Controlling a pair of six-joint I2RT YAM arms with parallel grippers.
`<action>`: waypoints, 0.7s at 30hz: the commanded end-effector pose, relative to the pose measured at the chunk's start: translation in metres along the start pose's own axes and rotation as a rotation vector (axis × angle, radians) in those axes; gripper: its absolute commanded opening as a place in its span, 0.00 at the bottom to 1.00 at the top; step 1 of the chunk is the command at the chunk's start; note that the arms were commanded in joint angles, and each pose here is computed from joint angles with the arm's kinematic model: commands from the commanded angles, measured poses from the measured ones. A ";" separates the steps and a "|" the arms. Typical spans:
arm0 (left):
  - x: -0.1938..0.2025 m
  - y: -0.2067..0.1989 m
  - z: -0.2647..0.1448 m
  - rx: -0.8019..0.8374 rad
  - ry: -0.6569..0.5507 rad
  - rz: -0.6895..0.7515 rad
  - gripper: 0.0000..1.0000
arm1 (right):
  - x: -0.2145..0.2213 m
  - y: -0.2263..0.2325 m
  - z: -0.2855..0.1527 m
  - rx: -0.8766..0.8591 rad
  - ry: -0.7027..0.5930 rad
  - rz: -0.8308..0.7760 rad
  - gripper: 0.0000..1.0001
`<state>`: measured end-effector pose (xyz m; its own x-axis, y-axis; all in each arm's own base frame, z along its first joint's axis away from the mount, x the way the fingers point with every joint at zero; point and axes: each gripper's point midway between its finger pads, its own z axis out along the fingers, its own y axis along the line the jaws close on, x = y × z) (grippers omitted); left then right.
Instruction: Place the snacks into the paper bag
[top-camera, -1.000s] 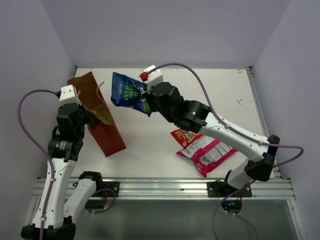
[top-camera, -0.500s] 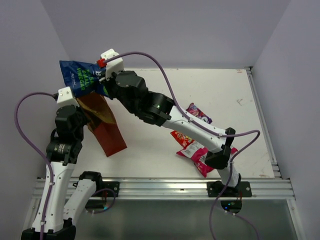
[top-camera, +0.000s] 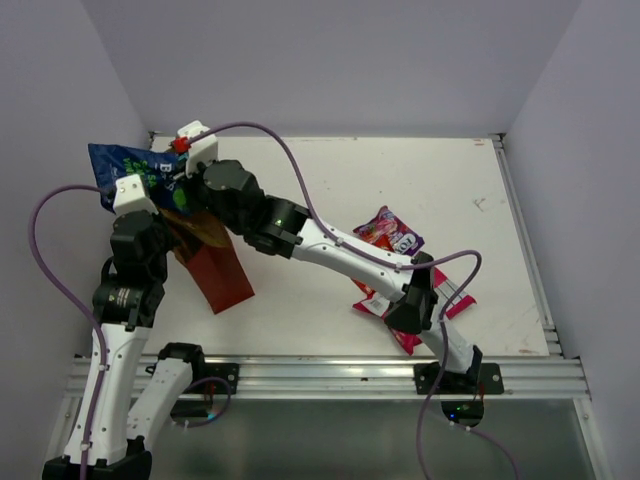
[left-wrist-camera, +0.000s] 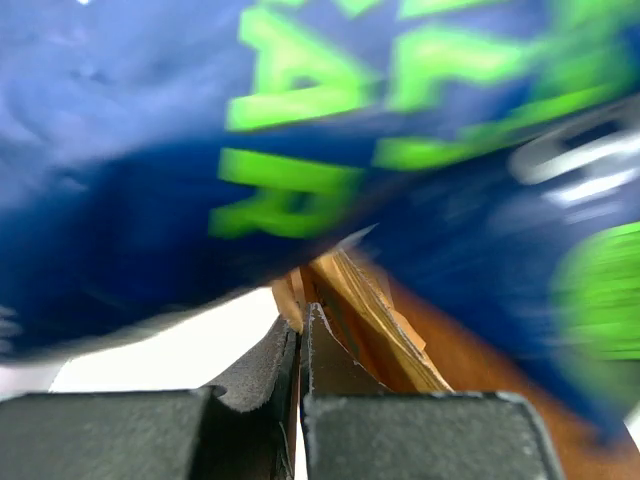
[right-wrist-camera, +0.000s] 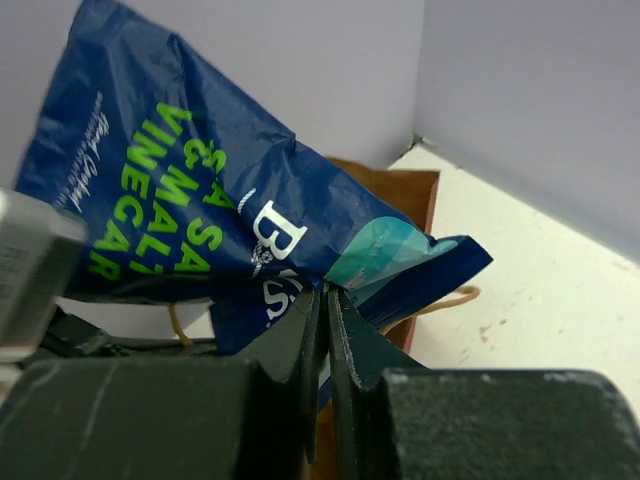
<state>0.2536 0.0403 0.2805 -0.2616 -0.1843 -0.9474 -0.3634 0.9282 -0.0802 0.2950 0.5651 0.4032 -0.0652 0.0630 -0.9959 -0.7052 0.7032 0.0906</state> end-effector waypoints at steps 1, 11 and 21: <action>-0.020 0.001 -0.008 -0.001 -0.059 -0.026 0.00 | 0.000 0.019 0.008 -0.059 -0.027 0.091 0.07; -0.020 0.002 -0.008 -0.007 -0.064 -0.027 0.00 | 0.088 0.002 0.014 0.035 0.174 -0.001 0.07; -0.023 0.013 -0.014 -0.054 -0.085 -0.039 0.00 | 0.112 -0.060 0.007 0.250 0.261 -0.160 0.07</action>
<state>0.2454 0.0476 0.2854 -0.2374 -0.1826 -0.9541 -0.3969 0.9147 -0.0763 0.3144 0.5620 0.2905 -0.1756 -0.1629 -0.9709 -0.6130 0.7898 -0.0216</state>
